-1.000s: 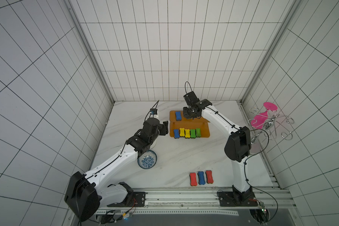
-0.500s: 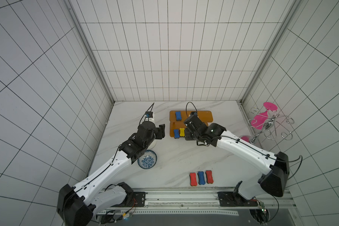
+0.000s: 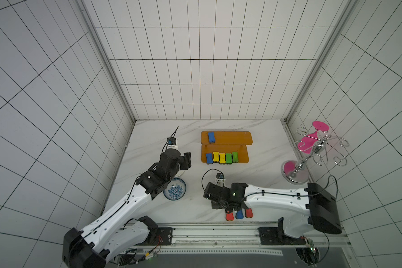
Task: Remove the whiteboard erasers from the shelf
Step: Place the whiteboard eraser at the center of the board.
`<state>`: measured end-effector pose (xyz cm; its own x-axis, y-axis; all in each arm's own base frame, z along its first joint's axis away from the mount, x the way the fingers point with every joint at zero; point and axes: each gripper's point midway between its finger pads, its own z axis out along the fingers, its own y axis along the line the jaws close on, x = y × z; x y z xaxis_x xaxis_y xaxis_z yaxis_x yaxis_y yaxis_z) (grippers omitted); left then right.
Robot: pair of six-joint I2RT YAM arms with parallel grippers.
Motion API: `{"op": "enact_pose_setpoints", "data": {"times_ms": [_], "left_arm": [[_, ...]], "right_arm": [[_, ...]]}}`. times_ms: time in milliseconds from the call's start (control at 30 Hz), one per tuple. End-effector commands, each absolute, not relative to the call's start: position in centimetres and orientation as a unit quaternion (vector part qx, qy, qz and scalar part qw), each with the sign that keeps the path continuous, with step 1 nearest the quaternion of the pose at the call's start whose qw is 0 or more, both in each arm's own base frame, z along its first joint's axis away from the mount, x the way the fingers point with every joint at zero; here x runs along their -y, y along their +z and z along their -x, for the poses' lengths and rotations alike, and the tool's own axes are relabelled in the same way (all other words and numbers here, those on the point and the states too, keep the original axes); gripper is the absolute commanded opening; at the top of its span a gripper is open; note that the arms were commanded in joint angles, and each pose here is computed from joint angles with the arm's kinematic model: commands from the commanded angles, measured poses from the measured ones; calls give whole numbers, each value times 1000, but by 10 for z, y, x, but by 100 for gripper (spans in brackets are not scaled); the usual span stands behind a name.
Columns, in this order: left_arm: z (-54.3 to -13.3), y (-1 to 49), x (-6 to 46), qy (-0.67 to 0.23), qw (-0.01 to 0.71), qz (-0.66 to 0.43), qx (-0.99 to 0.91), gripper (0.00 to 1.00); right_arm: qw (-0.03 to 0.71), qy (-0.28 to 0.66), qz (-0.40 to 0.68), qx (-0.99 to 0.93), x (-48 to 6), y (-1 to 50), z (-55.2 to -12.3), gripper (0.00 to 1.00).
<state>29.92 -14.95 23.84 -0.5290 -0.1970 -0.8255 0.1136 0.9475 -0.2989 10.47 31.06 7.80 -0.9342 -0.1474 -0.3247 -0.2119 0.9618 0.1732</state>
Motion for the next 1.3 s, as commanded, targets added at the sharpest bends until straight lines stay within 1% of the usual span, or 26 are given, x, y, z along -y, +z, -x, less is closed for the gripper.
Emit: {"op": "enact_pose_setpoints", "data": {"times_ms": [0, 100, 433, 633, 867, 1100, 1267], "left_arm": [[-294, 242, 141, -152, 492, 30, -856, 70], [-293, 247, 139, -154, 499, 30, -852, 70], [-293, 238, 145, -154, 492, 20, -856, 71], [-294, 240, 146, -155, 494, 20, -855, 70], [-292, 239, 145, -157, 495, 17, -854, 71], [-291, 240, 146, -158, 496, 17, -854, 70], [-291, 241, 145, -158, 497, 16, -853, 70]], "right_arm": [[130, 80, 67, -986, -303, 61, -99, 33], [123, 64, 66, -988, -297, 56, -95, 33], [90, 43, 73, -992, -297, 34, -84, 35], [83, 35, 66, -994, -289, 30, -82, 36], [71, 31, 69, -995, -288, 23, -78, 40], [70, 30, 78, -994, -292, 23, -75, 47], [73, 29, 79, -994, -293, 26, -75, 48]]}}
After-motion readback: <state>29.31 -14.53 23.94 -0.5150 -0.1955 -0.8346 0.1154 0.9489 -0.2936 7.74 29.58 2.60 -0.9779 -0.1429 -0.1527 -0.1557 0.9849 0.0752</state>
